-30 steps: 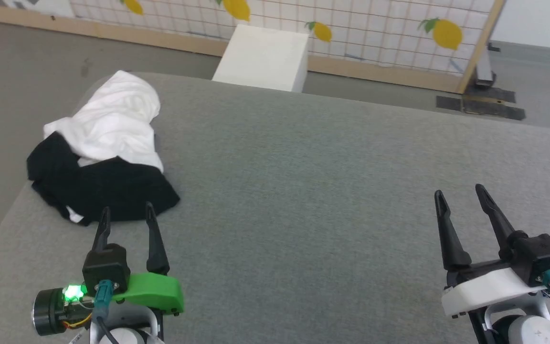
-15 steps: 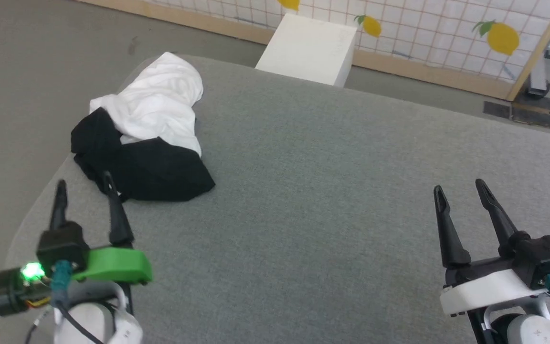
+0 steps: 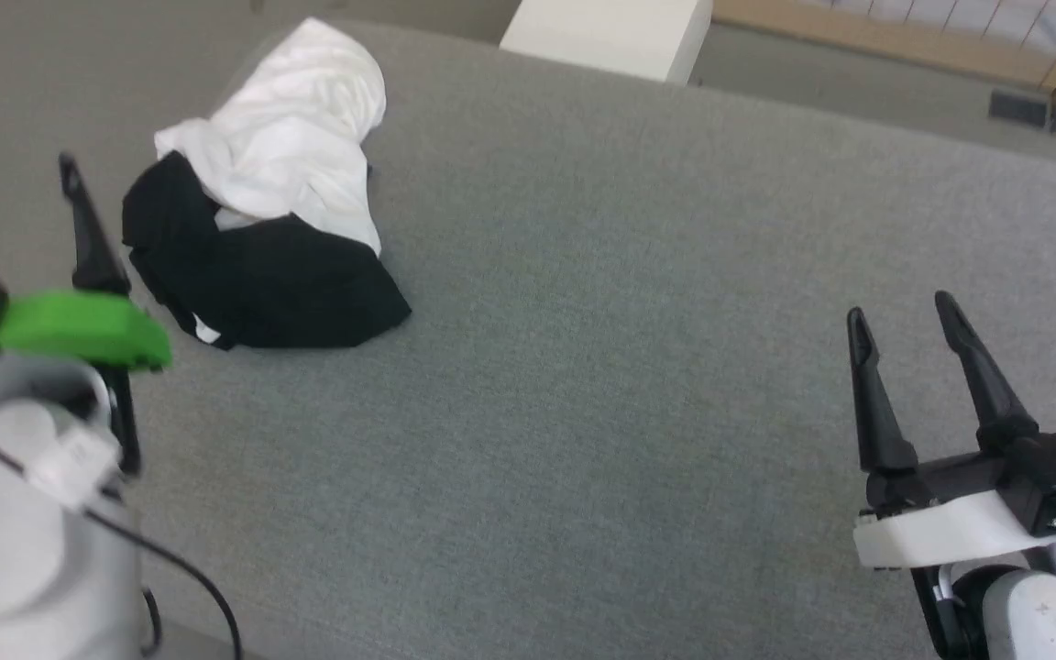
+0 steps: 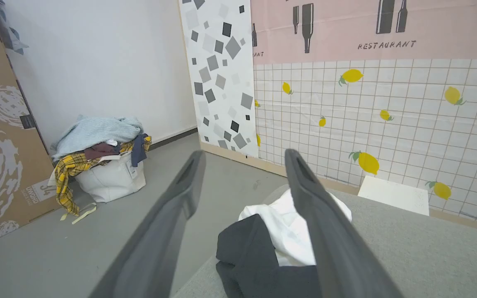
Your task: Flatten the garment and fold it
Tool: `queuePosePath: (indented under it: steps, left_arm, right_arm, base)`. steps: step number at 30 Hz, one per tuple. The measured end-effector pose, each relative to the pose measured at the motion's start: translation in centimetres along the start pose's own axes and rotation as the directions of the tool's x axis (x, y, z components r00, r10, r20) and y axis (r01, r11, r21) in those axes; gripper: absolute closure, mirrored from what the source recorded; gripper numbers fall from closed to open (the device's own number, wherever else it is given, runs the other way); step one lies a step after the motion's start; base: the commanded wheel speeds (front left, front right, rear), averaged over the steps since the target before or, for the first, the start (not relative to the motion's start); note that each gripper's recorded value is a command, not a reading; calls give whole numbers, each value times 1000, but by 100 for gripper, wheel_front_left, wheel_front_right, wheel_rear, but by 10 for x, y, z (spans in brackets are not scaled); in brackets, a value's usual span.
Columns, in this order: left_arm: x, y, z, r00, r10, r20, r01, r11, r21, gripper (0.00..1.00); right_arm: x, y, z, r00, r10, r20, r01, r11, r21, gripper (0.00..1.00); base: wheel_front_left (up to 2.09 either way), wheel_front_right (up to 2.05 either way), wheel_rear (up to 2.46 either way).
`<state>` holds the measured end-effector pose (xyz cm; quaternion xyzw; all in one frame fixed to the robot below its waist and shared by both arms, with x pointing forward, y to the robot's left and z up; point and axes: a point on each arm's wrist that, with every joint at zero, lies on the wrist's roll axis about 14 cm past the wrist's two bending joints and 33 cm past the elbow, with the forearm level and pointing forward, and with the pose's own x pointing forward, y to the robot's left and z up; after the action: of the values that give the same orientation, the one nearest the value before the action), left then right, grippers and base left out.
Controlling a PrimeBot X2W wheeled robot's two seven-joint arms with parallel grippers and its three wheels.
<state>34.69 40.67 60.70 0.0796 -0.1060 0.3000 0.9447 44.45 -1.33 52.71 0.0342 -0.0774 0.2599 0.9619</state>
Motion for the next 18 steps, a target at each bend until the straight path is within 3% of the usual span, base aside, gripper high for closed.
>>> queuePosePath:
  steps: [6, 10, 13, 18]
  left_arm:
    - [46, -24, -32, 971, -114, -208, 121, 992, 20, 0]
    - [64, -43, -66, 904, -169, -393, 189, 982, 14, 0]
    - [71, -52, -93, 829, -182, -529, 225, 974, 18, 0]
    - [65, -73, -143, 648, -183, -740, 301, 953, 28, 0]
  right_arm:
    - [12, -8, -18, 1000, 1, -7, -1, 1000, 12, 0]
    - [20, -17, -27, 1000, -6, -3, 6, 1000, 12, 0]
    - [24, -22, -36, 1000, -7, -4, 7, 1000, 11, 0]
    - [28, -34, -53, 1000, -19, -13, 19, 1000, 10, 0]
  base:
    - [0, 0, 0]
    - [0, 0, 0]
    - [0, 0, 0]
    - [0, 0, 0]
